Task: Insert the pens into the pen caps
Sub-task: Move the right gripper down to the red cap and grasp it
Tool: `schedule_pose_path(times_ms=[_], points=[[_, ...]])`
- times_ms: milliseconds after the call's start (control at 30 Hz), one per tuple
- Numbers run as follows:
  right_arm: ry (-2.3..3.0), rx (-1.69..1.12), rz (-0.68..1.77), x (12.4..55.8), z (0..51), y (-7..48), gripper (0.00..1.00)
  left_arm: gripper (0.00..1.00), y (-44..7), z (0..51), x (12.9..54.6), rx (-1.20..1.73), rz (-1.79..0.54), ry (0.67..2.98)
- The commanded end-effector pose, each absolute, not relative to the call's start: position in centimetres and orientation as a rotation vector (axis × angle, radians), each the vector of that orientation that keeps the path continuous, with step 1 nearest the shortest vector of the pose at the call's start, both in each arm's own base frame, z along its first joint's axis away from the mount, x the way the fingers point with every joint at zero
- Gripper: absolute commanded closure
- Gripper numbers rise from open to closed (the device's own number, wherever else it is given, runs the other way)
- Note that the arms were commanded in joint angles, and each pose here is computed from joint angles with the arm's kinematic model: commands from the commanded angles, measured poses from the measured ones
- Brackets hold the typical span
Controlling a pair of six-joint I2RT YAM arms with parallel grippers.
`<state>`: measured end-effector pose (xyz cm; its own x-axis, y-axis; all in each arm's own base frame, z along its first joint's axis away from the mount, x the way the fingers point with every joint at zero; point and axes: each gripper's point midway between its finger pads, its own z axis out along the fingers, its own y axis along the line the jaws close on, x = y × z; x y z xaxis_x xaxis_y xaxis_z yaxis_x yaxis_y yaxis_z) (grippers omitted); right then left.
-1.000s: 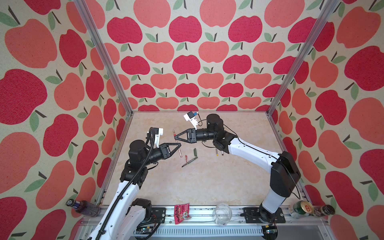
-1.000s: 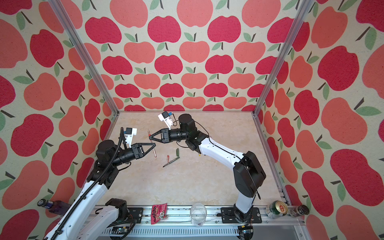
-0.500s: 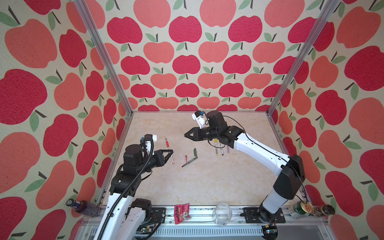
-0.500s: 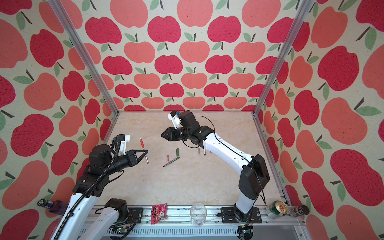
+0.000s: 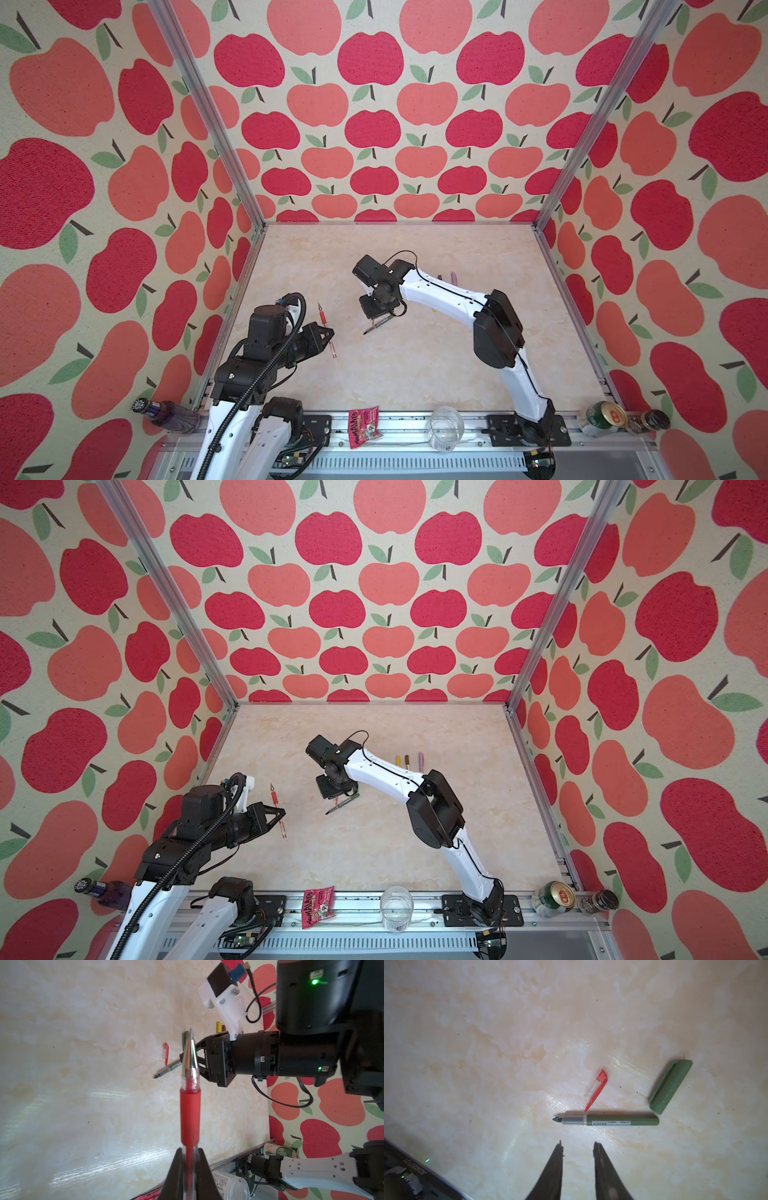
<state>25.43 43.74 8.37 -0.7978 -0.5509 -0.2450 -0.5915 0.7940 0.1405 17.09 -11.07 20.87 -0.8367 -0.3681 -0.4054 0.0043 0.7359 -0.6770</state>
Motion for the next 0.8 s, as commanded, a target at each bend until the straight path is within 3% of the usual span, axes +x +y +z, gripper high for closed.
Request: schedule_pose_path(times_ms=[0,333,767], points=[[2.805,-0.912,0.176,26.0,8.1,42.6,0.67,0.96,-12.2,19.7,15.1,-0.325,-1.074,2.486],[2.832,-0.884,0.148,27.1,4.4,44.2,0.63,0.95,-13.4,19.5,13.5,-0.287,-1.192,2.519],[2.865,-0.851,0.066,28.0,1.5,44.6,0.72,0.95,-13.5,19.7,13.4,-0.235,-1.184,2.537]])
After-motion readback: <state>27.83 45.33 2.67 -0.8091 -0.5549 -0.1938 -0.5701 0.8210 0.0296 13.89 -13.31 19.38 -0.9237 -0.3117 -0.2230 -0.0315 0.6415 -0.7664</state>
